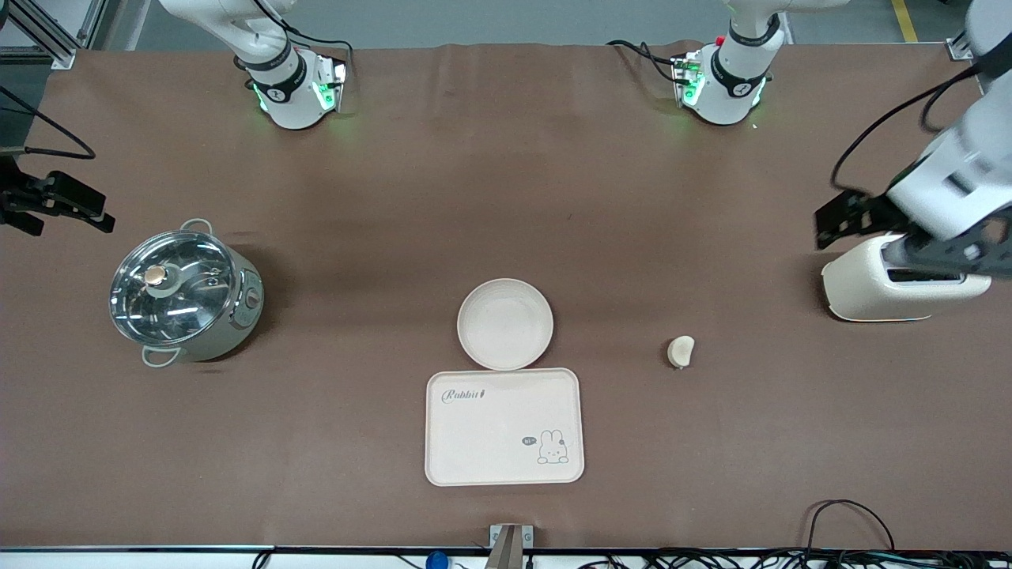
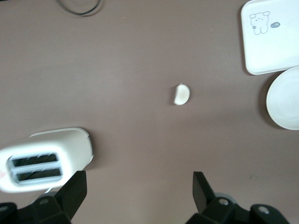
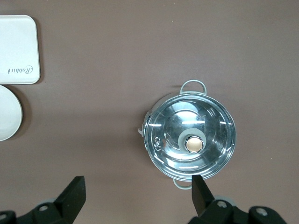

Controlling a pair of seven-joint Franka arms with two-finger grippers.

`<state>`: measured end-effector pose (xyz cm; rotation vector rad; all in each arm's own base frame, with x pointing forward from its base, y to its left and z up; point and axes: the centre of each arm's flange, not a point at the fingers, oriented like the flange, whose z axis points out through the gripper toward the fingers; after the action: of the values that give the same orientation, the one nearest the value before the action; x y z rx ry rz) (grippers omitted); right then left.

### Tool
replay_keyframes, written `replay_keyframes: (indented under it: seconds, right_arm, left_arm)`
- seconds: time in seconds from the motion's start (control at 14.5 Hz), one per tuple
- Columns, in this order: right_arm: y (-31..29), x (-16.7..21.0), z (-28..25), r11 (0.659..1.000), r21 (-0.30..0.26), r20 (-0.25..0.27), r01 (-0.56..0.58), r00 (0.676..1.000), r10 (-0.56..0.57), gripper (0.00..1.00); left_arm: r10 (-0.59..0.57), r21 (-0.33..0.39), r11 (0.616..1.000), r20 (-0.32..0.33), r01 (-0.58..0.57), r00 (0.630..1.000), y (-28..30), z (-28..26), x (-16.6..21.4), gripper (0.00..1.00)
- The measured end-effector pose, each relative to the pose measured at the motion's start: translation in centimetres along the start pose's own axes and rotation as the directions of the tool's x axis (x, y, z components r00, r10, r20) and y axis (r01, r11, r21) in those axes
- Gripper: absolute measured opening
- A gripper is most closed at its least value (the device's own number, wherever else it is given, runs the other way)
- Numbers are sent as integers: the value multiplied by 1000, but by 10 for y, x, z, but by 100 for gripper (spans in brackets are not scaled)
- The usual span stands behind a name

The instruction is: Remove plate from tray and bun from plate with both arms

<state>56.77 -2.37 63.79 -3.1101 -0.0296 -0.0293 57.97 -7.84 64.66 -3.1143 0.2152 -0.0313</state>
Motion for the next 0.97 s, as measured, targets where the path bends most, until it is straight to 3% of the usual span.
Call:
replay_keyframes:
  seconds: [0.41, 0.97]
  right_arm:
    - [1, 0, 0, 1000, 0, -1, -2, 1000, 2, 100]
    - [1, 0, 0, 1000, 0, -2, -2, 1000, 2, 100]
  left_arm:
    - [-7, -1, 1000, 21, 7, 1000, -5, 8, -25, 100]
    - [-18, 0, 1000, -19, 18, 1000, -9, 8, -29, 100]
